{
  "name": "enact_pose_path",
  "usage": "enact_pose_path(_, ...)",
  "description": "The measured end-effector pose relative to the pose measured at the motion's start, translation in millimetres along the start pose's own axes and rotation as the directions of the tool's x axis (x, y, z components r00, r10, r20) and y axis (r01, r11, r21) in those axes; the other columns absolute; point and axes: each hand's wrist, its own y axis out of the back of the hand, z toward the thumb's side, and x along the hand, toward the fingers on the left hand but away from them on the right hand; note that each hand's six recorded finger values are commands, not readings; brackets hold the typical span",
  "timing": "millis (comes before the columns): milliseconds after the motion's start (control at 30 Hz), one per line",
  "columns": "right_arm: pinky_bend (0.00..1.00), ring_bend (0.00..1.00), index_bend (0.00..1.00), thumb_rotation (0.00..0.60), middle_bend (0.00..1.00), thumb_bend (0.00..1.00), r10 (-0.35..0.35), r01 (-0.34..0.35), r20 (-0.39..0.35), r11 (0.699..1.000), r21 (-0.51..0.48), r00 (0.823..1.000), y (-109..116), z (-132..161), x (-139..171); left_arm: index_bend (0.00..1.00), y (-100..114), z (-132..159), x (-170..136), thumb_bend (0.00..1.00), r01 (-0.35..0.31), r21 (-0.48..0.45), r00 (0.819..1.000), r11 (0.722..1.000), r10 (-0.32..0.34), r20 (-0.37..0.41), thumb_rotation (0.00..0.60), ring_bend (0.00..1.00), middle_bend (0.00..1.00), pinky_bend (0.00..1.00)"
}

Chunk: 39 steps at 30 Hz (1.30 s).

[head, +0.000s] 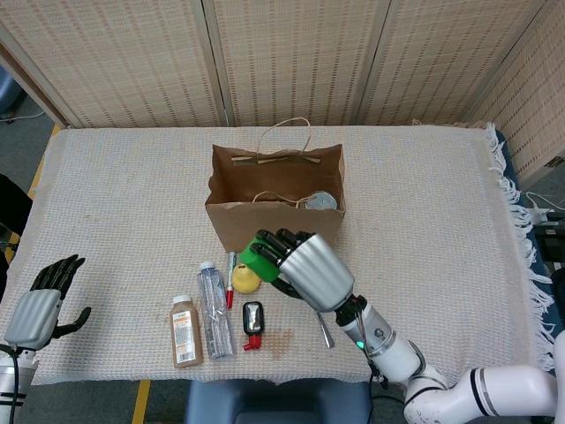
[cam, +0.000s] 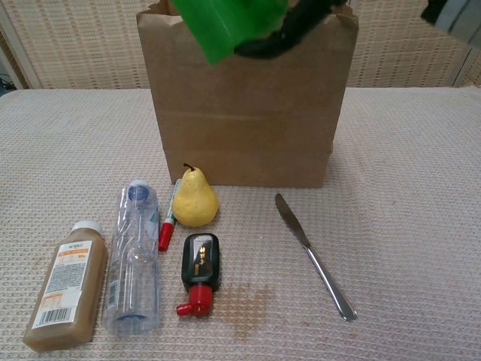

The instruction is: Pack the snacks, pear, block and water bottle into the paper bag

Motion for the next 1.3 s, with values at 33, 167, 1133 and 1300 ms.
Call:
enact_pose_path(33, 0.74, 0.62, 0.68, 0.600, 0.62, 0.34, -0.030, 0.029, 0.020, 1.000, 0.010, 0.999, 5.7, -4.0, -5.7, 0.00, 0.1, 0.0, 0.0, 0.34, 0.000, 0.000, 1.000, 1.000, 0.000, 0.000, 0.600, 0.00, 0.00, 0.07)
enact_pose_path(167, 0.72, 0.59, 0.66, 0.600, 0.62, 0.34, -0.090, 0.079, 0.116, 0.992, 0.095, 0.989, 16.5, -26.6, -24.1, 0.00, 0.0, 0.1, -0.3, 0.34, 0.000, -0.001, 1.000, 1.000, 0.000, 0.001, 0.600, 0.00, 0.00, 0.07)
enact_pose_path(1133, 0.45, 0.14, 0.00, 0.600, 0.19, 0.00, 0.001, -0.145, 0.421, 0.940, 0.310, 0.907, -46.3, -91.0, -68.3, 0.00, 0.6, -1.0, -0.6, 0.34, 0.007, -0.014, 1.000, 1.000, -0.007, -0.001, 0.600, 0.00, 0.00, 0.07)
enact_pose_path(1300, 0.42, 0.12, 0.00, 0.600, 0.17, 0.00, -0.006, -0.133, 0.418, 0.944, 0.301, 0.909, -39.3, -89.1, -67.9, 0.00, 0.3, -0.3, -1.0, 0.34, 0.007, -0.013, 1.000, 1.000, -0.007, 0.001, 0.600, 0.00, 0.00, 0.07)
